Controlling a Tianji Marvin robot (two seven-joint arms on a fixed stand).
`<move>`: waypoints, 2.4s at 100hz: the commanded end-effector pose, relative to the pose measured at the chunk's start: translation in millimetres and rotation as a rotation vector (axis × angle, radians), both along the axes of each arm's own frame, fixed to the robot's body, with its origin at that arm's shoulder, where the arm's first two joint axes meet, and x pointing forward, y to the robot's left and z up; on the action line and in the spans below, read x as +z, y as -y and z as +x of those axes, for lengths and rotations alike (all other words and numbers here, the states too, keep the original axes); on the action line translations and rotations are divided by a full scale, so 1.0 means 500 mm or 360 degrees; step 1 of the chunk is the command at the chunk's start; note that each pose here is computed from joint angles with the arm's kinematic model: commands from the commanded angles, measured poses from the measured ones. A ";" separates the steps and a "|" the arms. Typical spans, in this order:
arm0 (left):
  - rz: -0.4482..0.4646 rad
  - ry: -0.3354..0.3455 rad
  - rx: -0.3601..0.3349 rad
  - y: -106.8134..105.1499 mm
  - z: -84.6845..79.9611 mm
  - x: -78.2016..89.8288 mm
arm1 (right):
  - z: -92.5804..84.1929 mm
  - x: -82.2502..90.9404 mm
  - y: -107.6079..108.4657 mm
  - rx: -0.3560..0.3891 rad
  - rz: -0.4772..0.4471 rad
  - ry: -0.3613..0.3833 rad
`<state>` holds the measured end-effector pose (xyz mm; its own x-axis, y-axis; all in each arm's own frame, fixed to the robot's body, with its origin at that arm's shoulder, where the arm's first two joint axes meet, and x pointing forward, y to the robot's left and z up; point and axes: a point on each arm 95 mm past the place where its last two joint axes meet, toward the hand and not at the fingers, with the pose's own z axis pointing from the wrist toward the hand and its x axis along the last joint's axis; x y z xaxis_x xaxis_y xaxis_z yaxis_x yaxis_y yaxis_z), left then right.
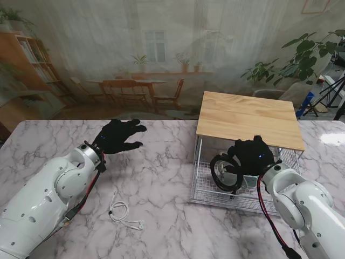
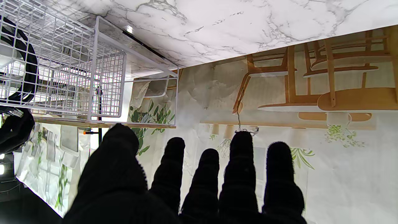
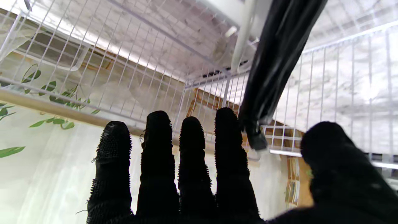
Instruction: Load the small electronics into the mesh drawer
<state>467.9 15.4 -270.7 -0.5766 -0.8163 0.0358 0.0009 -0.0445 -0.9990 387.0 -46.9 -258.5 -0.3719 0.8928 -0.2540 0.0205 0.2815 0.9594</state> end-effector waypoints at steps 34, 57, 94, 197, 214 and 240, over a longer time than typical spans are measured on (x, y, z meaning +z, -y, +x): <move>0.0010 -0.0020 -0.0010 0.003 0.002 -0.004 | -0.020 0.020 0.004 -0.0038 0.0015 0.0119; 0.0018 -0.0024 -0.0011 0.003 0.003 -0.004 | -0.037 0.020 0.003 -0.0023 0.0086 0.0181; 0.0032 -0.0049 -0.0008 0.003 0.002 -0.016 | -0.049 -0.019 -0.016 -0.0004 0.0111 -0.0061; 0.0151 -0.0202 -0.0050 -0.021 -0.012 -0.043 | -0.086 0.011 -0.037 0.0011 0.0344 0.0092; 0.0270 -0.0318 -0.0085 -0.046 -0.030 -0.070 | -0.117 0.009 -0.028 0.0002 0.0417 0.0171; 0.0429 -0.0342 -0.0121 -0.068 -0.065 -0.124 | -0.148 0.011 -0.004 -0.0039 0.0471 0.0263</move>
